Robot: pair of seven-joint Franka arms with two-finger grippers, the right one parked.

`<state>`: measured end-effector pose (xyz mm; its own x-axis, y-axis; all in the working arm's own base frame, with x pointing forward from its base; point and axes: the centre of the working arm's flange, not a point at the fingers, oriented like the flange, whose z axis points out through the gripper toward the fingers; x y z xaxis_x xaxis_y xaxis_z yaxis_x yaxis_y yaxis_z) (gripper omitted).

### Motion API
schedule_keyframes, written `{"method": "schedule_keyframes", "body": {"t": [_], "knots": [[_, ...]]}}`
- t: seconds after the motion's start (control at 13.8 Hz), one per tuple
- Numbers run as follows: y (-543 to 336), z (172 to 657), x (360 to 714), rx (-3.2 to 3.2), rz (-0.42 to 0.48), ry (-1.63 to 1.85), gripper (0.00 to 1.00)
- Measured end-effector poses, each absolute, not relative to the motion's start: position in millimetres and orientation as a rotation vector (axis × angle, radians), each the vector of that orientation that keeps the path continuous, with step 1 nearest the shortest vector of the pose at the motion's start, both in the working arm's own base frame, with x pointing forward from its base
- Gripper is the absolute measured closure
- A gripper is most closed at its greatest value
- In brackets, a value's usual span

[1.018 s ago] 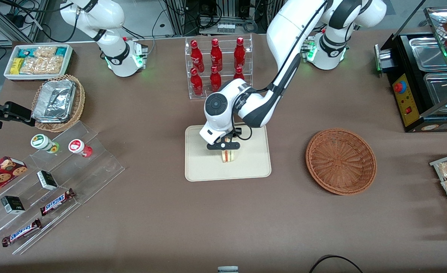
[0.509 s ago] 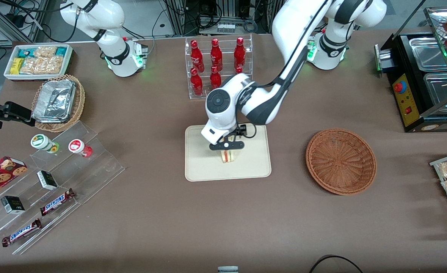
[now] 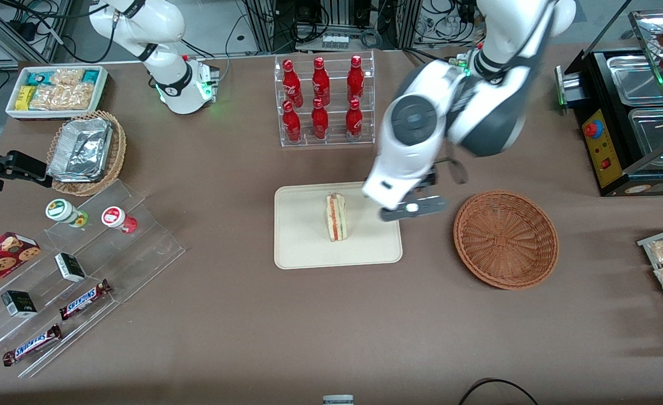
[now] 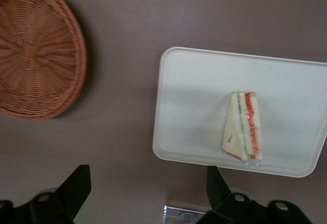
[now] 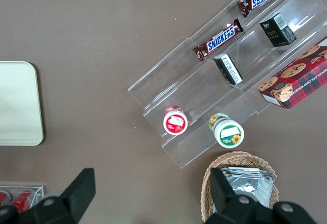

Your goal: Place sandwich from basket to tray

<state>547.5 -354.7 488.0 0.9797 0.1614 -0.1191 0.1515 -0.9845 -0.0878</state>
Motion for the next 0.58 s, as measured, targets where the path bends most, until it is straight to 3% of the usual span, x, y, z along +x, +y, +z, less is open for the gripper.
{"method": "schedule_keyframes", "body": {"t": [0.29, 0.58], "knots": [[-241.5, 544.2, 561.4, -3.071, 0.21, -0.231, 0.0], [-119.2, 574.4, 553.0, -3.112, 0.196, -0.199, 0.0]]}}
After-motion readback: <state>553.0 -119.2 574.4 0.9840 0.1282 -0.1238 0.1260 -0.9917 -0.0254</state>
